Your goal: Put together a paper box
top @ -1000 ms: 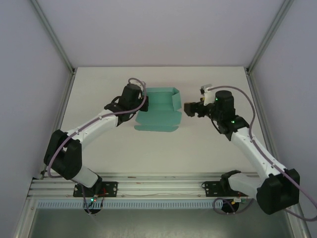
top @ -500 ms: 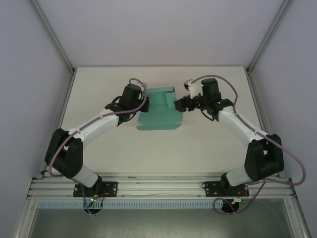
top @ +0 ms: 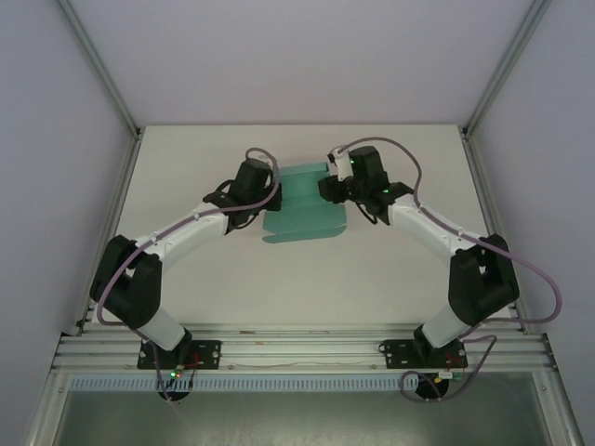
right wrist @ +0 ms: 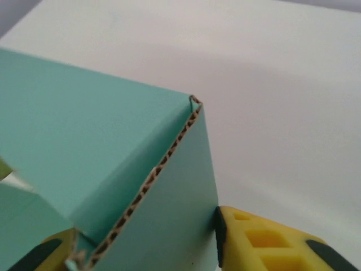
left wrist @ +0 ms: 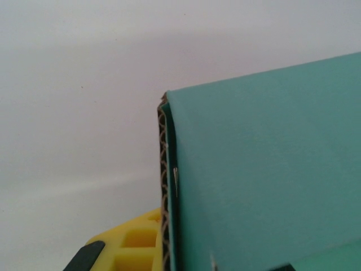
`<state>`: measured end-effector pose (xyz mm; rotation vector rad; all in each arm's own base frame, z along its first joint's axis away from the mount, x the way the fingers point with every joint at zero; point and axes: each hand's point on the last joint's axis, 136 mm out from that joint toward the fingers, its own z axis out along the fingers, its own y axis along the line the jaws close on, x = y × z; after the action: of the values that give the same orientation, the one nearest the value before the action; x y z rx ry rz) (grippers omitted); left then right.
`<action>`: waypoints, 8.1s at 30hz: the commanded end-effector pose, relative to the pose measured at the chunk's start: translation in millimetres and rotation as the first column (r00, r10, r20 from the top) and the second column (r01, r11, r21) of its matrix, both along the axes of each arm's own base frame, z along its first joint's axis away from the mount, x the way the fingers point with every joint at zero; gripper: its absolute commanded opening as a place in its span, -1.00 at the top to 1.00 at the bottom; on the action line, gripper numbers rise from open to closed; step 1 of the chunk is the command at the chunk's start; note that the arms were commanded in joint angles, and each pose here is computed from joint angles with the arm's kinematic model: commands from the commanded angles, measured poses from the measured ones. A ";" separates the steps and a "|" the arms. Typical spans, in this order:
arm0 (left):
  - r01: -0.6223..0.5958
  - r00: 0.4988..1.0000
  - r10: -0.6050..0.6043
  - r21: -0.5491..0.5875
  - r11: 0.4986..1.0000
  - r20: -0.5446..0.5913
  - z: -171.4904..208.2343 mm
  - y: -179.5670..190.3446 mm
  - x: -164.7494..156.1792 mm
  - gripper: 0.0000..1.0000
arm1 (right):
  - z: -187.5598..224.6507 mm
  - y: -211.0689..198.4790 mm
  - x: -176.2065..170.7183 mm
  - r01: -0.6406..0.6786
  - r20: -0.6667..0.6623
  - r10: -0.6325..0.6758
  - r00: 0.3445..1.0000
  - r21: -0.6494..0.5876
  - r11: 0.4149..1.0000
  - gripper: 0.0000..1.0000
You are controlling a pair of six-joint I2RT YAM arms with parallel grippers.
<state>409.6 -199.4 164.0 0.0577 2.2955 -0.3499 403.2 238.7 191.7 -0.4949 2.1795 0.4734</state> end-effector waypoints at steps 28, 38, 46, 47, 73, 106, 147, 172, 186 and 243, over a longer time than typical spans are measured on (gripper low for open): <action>-0.323 0.945 0.325 0.048 0.945 -0.048 5.8 25.9 7.6 1.00 | -5.7 -155.7 53.2 0.815 0.615 -0.571 0.543 -0.550 0.183 1.00; -0.248 0.966 0.248 0.007 0.969 -0.071 1.8 5.6 14.0 1.00 | -10.2 -94.2 72.6 0.685 0.317 -0.622 0.716 -0.145 0.714 1.00; -0.201 0.975 0.201 0.015 0.980 -0.090 -6.5 -3.2 15.9 1.00 | 18.3 -0.4 45.6 0.202 0.192 -0.230 0.954 0.156 0.967 0.16; -0.196 0.976 0.196 0.014 0.981 -0.090 -6.5 -4.0 15.7 1.00 | 23.0 2.3 41.0 0.172 0.194 -0.206 0.959 0.180 0.968 0.09; 0.721 0.673 -0.567 0.251 0.646 -0.475 -40.9 -19.8 -93.8 1.00 | 24.9 -133.0 -96.4 0.432 -0.042 -0.430 0.902 0.106 0.896 -1.00; 0.620 0.784 -0.175 0.751 0.227 -0.595 -212.9 -34.8 -36.6 1.00 | -3.7 -154.5 -93.0 0.505 -0.074 -0.501 0.862 0.053 0.861 -1.00; -0.132 0.988 0.118 0.144 0.981 0.104 98.8 63.8 19.2 -1.00 | -18.5 -49.3 -98.4 -0.233 -0.064 0.227 0.972 -0.105 0.967 -0.95; -0.476 0.877 0.479 0.095 0.874 -0.016 0.1 179.5 -93.4 -1.00 | -130.2 59.5 -24.7 -0.348 -0.288 0.258 0.922 -0.330 0.877 0.77; -0.435 0.900 0.432 0.047 0.899 0.066 24.0 170.0 -73.8 -1.00 | -131.2 -3.5 -68.5 0.492 -0.167 -0.590 0.790 -0.401 0.773 0.86; 0.608 0.794 -0.564 0.263 0.749 -0.228 -20.8 36.8 17.6 1.00 | -50.5 3.0 2.0 -0.330 -0.319 0.231 0.919 -0.305 0.893 0.83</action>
<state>414.6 -162.3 123.4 1.1286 2.4092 -0.3539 395.0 239.4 127.3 -1.1391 2.4662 0.3078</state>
